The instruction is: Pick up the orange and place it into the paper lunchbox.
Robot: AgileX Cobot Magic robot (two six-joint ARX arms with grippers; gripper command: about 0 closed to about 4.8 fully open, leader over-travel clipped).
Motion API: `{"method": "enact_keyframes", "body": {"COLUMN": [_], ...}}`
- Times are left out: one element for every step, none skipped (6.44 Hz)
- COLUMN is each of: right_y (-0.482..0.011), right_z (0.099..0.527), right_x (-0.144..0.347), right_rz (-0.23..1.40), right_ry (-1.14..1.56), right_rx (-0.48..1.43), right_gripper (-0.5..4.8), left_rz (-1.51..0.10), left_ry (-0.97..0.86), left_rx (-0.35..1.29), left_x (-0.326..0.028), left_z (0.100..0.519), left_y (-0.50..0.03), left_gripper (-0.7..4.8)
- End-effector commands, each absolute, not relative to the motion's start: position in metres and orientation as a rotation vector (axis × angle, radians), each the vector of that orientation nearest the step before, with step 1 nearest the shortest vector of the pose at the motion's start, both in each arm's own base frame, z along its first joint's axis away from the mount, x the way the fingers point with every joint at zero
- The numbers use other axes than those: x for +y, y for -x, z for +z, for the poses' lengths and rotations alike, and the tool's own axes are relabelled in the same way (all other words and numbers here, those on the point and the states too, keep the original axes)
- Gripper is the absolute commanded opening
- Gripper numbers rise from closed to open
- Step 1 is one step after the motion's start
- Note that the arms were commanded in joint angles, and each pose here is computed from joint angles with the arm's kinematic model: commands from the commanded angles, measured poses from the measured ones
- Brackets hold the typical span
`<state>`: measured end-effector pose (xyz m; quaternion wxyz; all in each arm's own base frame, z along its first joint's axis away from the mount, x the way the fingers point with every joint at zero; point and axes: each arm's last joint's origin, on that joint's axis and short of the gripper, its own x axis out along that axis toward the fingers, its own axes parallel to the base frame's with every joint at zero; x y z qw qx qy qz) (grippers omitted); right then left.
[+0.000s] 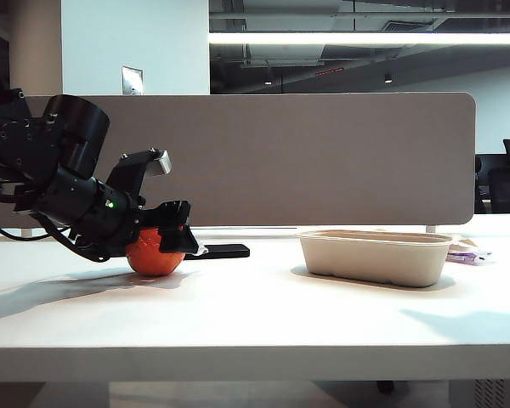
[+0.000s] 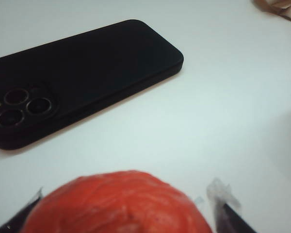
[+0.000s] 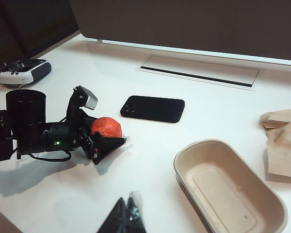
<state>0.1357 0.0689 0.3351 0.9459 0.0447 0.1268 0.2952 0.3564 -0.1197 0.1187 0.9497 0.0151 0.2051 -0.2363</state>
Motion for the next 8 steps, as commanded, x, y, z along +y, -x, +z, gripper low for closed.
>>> {"method": "enact_keyframes", "body": {"right_y": [-0.125, -0.124, -0.108, -0.104, -0.101, -0.1, -0.098, -0.096], "right_z": [0.322, 0.321, 0.317, 0.315, 0.31, 0.308, 0.312, 0.318], "right_x": [0.064, 0.064, 0.056, 0.054, 0.053, 0.052, 0.049, 0.047], "right_rz": [0.587, 0.586, 0.574, 0.564, 0.562, 0.57, 0.519, 0.489], "right_ry": [-0.073, -0.072, -0.058, -0.052, -0.028, 0.011, 0.04, 0.069], "right_rx": [0.43, 0.442, 0.538, 0.561, 0.614, 0.63, 0.645, 0.624], "right_gripper": [-0.06, -0.06, -0.06, -0.07, -0.06, -0.06, -0.06, -0.06], "left_rz": [-0.566, -0.584, -0.65, -0.669, -0.747, -0.795, -0.835, -0.888], "left_ry": [-0.008, -0.005, 0.069, 0.096, 0.11, 0.104, 0.084, 0.046], "left_rx": [0.332, 0.319, 0.245, 0.223, 0.181, 0.168, 0.162, 0.102], "left_x": [-0.122, -0.122, -0.124, -0.125, -0.144, -0.164, -0.194, -0.22], "left_z": [0.144, 0.148, 0.182, 0.194, 0.218, 0.235, 0.262, 0.281], "left_y": [-0.356, -0.356, -0.349, -0.348, -0.349, -0.351, -0.349, -0.345], "left_gripper": [3.27, 3.27, 3.27, 3.26, 3.27, 3.27, 3.27, 3.26]}}
